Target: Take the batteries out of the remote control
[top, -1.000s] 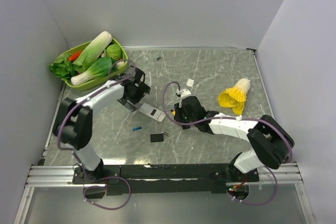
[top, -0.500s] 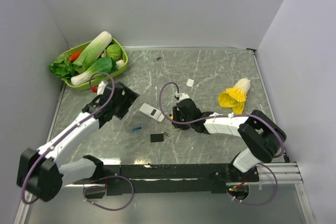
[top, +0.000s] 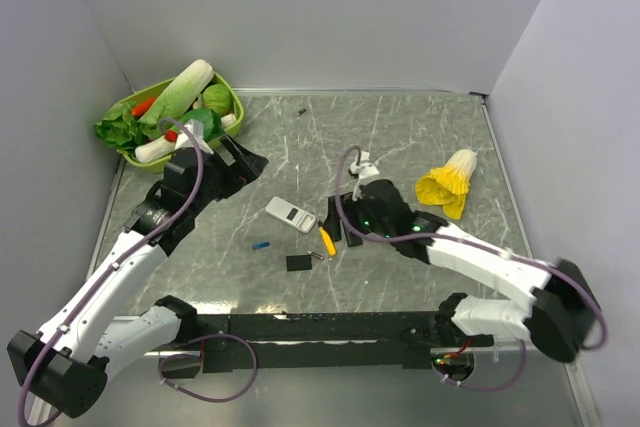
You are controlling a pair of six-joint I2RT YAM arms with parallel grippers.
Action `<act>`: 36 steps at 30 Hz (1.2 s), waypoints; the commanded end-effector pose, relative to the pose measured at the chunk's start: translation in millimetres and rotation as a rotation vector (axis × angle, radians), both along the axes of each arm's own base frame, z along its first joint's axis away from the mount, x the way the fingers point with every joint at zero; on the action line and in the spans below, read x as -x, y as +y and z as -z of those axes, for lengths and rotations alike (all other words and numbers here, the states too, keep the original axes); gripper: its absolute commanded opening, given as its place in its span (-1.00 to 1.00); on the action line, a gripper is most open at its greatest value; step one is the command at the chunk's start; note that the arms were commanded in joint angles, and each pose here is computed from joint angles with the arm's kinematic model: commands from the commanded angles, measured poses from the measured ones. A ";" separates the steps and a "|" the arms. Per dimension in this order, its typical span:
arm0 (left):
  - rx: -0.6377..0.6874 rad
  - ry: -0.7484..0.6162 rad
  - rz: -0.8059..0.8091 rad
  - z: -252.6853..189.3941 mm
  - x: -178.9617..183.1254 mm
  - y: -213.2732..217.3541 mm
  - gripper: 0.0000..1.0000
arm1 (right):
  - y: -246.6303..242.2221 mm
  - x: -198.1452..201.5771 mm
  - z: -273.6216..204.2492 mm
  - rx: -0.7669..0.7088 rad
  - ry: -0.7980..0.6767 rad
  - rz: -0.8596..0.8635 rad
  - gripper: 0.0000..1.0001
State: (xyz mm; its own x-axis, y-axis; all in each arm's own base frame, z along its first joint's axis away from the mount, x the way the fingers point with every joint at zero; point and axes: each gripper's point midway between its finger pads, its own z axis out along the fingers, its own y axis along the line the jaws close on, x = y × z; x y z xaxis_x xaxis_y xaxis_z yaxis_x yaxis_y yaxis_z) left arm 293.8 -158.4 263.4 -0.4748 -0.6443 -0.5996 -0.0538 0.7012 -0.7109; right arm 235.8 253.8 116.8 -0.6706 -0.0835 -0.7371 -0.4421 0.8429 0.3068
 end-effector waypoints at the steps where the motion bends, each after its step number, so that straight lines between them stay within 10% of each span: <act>1: -0.060 -0.166 0.270 -29.0 16.4 -28.2 0.94 | -10.8 19.6 -78.4 -0.113 -0.186 -0.092 1.00; 20: -0.002 -0.606 0.458 -93.9 87.2 -28.1 0.94 | -102.4 57.2 -149.2 -0.258 -0.390 0.139 1.00; 36: -0.012 -0.641 0.424 -94.3 91.6 -19.7 0.94 | -115.3 64.6 -159.7 -0.282 -0.418 0.162 1.00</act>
